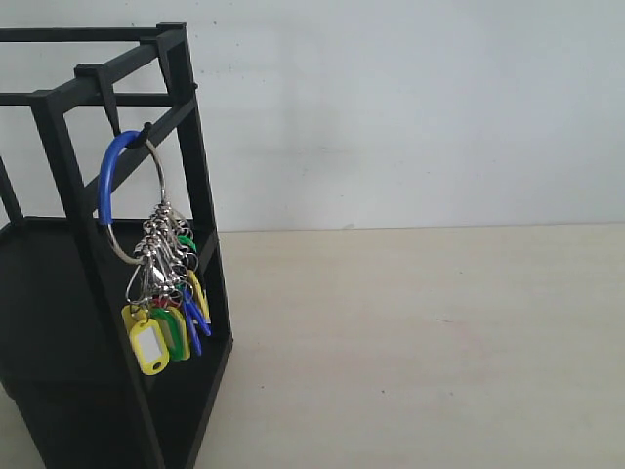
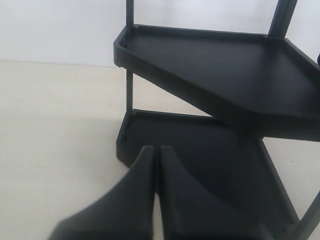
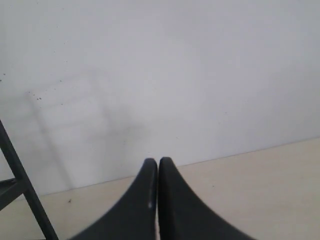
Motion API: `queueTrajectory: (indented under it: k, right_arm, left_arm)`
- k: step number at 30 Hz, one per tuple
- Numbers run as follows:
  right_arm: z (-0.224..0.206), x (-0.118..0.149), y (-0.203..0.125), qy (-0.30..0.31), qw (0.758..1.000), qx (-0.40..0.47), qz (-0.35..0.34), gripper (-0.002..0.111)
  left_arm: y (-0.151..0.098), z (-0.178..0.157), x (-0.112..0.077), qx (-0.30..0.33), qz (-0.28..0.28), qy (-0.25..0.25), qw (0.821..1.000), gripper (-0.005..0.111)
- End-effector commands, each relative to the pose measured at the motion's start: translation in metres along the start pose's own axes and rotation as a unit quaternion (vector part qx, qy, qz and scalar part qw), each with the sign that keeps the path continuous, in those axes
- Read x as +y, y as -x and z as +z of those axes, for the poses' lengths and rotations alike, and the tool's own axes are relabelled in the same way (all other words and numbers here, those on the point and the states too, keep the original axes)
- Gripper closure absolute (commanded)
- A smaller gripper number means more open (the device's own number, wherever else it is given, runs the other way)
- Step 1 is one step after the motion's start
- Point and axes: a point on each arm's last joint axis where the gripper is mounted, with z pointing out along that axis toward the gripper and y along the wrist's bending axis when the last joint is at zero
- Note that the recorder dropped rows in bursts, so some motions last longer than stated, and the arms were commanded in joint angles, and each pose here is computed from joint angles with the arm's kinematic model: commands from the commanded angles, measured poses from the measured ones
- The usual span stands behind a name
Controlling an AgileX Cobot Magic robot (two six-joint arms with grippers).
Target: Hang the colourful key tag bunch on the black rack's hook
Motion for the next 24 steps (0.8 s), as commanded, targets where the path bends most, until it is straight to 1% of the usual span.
queueTrajectory:
  k: [1,7,10,15,18,24]
  right_arm:
    - [-0.001,0.003,-0.006,0.02,0.999,0.027,-0.02,0.108]
    - [-0.002,0.011,-0.016,0.062,0.995,0.081,-0.016,0.108]
    - [-0.004,0.013,-0.024,0.077,0.988,0.125,-0.039,0.108]
    - [-0.006,0.004,-0.033,0.044,0.978,0.176,-0.105,0.108]
    - [-0.009,-0.002,-0.039,0.018,0.968,0.214,-0.128,0.108]
    - [-0.009,-0.003,-0.04,0.017,0.967,0.22,-0.127,0.108]
  left_arm:
    - [0.0,0.0,0.0,-0.003,0.004,0.001,1.0,0.102]
    - [0.0,0.0,0.0,-0.003,0.004,0.001,1.0,0.102]
    - [0.0,0.0,0.0,-0.003,0.004,0.001,1.0,0.102]
    - [0.0,0.0,0.0,-0.003,0.004,0.001,1.0,0.102]
    - [0.0,0.0,0.0,-0.003,0.004,0.001,1.0,0.102]
    - [0.0,0.0,0.0,-0.003,0.004,0.001,1.0,0.102]
